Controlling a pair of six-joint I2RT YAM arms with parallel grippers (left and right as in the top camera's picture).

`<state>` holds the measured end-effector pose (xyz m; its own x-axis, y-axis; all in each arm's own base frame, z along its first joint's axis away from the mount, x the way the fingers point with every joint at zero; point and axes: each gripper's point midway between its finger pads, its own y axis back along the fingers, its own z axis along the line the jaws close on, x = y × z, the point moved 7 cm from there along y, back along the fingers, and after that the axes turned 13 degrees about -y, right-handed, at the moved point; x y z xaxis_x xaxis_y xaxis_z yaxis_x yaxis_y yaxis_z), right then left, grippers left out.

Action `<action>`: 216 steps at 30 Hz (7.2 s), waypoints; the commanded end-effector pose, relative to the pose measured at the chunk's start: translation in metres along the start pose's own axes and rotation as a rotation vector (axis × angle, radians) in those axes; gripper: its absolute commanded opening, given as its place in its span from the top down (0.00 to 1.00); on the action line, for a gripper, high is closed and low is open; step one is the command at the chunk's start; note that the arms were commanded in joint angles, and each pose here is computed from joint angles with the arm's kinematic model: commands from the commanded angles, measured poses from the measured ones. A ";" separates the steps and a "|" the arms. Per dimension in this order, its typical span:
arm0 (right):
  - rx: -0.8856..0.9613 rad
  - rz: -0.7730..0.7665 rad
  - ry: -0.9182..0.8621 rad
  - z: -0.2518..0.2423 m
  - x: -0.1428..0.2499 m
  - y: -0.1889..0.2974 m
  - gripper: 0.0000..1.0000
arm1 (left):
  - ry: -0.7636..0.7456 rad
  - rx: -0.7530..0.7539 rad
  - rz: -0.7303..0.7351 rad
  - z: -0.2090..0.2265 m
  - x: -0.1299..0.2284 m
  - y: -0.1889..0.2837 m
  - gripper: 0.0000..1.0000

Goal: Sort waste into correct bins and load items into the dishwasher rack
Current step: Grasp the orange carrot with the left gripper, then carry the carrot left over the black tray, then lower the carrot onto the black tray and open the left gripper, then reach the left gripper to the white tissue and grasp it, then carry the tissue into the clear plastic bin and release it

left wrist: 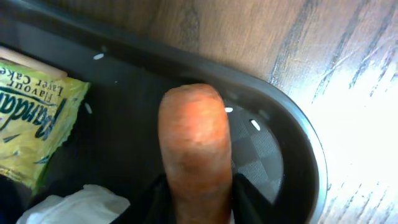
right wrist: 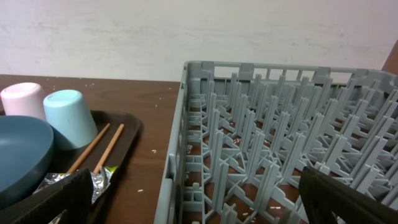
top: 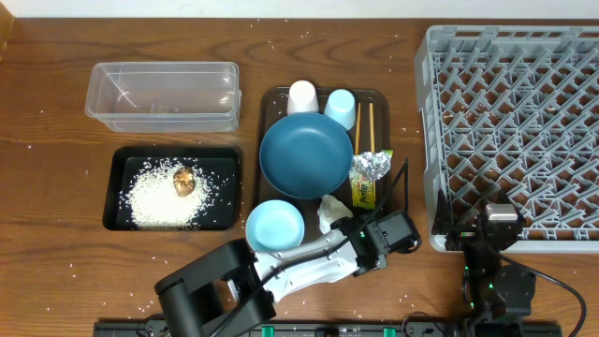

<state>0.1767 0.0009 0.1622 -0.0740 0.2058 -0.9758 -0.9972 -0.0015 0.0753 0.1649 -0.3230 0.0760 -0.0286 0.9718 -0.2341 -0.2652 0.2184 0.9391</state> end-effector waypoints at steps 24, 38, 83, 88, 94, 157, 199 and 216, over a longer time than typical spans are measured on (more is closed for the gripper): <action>-0.002 0.000 0.008 0.000 0.000 0.000 0.01 | 0.191 -0.098 -0.246 0.031 -0.016 0.088 0.75; -0.002 0.000 0.008 0.000 0.000 0.000 0.01 | 0.638 -0.217 -0.249 0.113 0.051 0.127 0.80; -0.002 0.000 0.009 0.000 0.000 0.000 0.01 | 1.798 -0.308 0.183 0.165 0.307 0.095 0.60; -0.002 0.000 0.008 0.000 0.001 0.000 0.01 | 1.798 -0.305 0.186 0.164 0.307 0.096 0.60; -0.002 0.000 0.008 0.000 0.000 0.000 0.01 | 1.806 -0.124 0.029 0.160 0.284 0.104 0.61; -0.002 0.000 0.008 0.000 0.001 0.000 0.01 | 1.566 0.078 0.115 0.040 0.060 -0.007 0.57; -0.002 0.000 0.008 0.000 0.001 0.000 0.01 | 2.091 -0.801 -0.696 0.262 0.225 0.143 0.78; -0.002 0.000 0.009 0.000 0.000 0.000 0.01 | 2.074 -0.985 -0.673 0.306 0.302 0.101 0.02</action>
<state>0.1767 0.0009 0.1623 -0.0736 0.2058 -0.9758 -0.9972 -0.0015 0.0749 0.4238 0.0142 0.1644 -0.1379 -0.6882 -0.7123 -0.8061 -0.3399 0.4844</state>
